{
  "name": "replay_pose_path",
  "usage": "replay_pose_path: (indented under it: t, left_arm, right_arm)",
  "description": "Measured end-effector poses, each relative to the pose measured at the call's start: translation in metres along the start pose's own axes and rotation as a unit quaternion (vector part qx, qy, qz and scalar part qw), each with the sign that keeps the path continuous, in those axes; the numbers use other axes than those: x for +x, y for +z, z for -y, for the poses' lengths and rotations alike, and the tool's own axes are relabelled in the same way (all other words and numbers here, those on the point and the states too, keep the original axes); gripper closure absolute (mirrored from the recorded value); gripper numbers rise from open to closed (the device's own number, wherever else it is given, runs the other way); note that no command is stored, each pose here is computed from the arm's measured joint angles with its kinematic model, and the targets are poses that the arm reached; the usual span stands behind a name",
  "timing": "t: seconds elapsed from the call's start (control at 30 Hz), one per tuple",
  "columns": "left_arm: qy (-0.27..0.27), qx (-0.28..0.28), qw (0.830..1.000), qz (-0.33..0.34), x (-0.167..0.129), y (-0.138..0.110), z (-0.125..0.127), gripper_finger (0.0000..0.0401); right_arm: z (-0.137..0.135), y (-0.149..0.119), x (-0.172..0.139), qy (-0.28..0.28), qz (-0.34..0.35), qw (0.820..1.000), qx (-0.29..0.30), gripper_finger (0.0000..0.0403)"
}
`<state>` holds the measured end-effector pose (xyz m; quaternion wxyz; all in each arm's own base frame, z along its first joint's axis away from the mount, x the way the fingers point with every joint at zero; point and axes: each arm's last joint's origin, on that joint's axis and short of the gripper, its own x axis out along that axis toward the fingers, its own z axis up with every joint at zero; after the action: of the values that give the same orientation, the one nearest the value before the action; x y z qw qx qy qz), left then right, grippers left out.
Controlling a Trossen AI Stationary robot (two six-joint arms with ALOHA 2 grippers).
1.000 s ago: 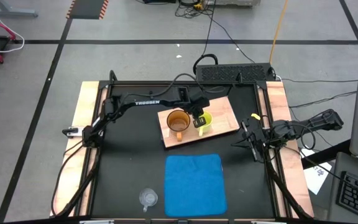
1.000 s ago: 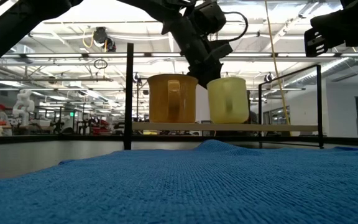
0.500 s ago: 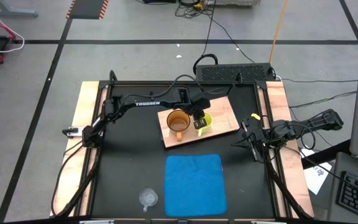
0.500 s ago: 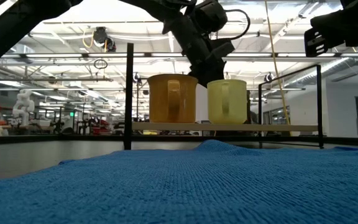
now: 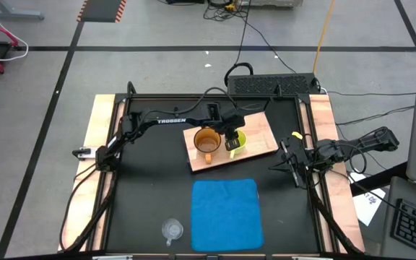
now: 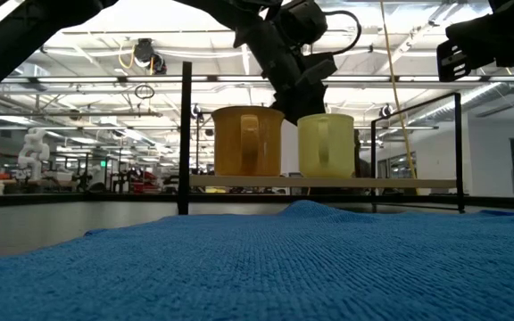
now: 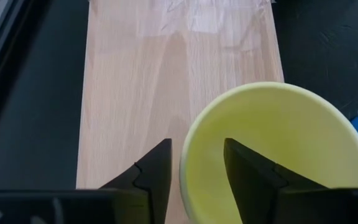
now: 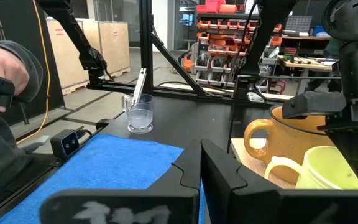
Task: Stack small to large cups/mugs on shelf
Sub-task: Put the transparent mug on the shelf
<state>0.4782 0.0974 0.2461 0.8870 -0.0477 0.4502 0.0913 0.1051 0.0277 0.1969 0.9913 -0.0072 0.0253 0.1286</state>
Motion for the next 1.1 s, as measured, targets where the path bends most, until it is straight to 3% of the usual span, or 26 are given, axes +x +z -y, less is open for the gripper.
replay_pose_path:
  t: [0.63, 1.1]
  left_arm:
    - [0.0, -0.006, 1.0, 0.0, -0.003, 0.001, 0.0, 0.0251]
    - [-0.003, 0.012, 0.999, 0.029, -0.049, 0.03, 0.005, 0.0251]
  right_arm:
    - [0.0, 0.0, 0.0, 0.0, 0.0, 1.0, 0.0, 0.0403]
    - [0.0, -0.001, 0.0, 0.0, -0.004, 1.0, 0.002, 0.0403]
